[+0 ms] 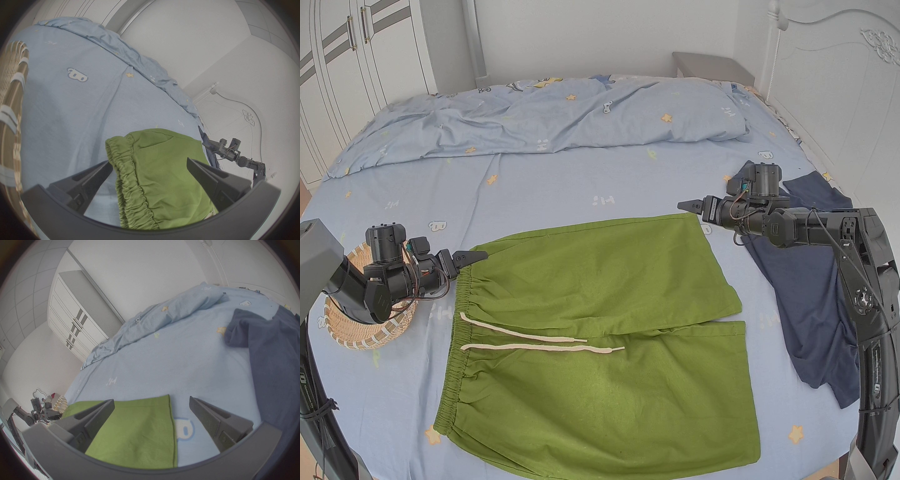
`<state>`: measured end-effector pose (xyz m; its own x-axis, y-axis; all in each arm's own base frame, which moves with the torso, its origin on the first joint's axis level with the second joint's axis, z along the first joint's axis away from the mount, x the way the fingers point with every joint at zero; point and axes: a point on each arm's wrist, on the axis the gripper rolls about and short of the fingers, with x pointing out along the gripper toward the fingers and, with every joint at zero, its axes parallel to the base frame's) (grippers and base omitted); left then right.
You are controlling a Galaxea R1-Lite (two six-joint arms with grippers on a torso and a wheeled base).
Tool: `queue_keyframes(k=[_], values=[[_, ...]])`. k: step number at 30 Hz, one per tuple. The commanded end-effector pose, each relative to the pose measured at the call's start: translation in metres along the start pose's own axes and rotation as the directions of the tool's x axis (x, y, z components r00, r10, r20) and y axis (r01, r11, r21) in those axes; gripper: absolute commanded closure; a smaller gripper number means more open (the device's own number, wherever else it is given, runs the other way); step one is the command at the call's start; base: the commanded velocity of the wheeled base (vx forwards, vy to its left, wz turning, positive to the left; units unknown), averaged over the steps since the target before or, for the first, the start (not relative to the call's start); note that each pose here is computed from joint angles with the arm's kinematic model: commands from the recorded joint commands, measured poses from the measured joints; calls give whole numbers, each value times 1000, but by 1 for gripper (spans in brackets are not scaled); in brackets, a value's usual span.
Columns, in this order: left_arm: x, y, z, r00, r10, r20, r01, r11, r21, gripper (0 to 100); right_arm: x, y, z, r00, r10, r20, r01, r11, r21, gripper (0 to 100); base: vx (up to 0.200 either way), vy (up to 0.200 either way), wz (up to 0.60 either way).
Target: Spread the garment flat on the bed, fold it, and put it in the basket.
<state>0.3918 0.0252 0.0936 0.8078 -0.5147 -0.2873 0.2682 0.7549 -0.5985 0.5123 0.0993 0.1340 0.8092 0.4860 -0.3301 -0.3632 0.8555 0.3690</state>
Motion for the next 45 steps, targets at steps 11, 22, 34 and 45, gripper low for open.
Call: queue_keyframes(k=[11, 22, 34, 45], values=[[-73, -34, 28, 996, 87, 33, -88, 996, 31, 0, -99, 22, 50, 996, -24, 80, 23, 1000, 21, 0, 0, 0, 0], [-125, -47, -34, 987, 138, -87, -143, 988, -53, 0, -200, 32, -28, 993, -14, -121, 30, 991, 132, 0, 0, 0, 0], [-168, -50, -117, 954, 144, -262, -204, 954, -220, 0, -275, 40, -162, 956, -2, -293, 65, 977, 203, 0, 0, 0, 0], [-187, -55, -161, 924, 94, -372, -198, 947, -252, 0, -301, 42, -201, 942, 20, -336, 60, 972, 228, 0, 0, 0, 0]])
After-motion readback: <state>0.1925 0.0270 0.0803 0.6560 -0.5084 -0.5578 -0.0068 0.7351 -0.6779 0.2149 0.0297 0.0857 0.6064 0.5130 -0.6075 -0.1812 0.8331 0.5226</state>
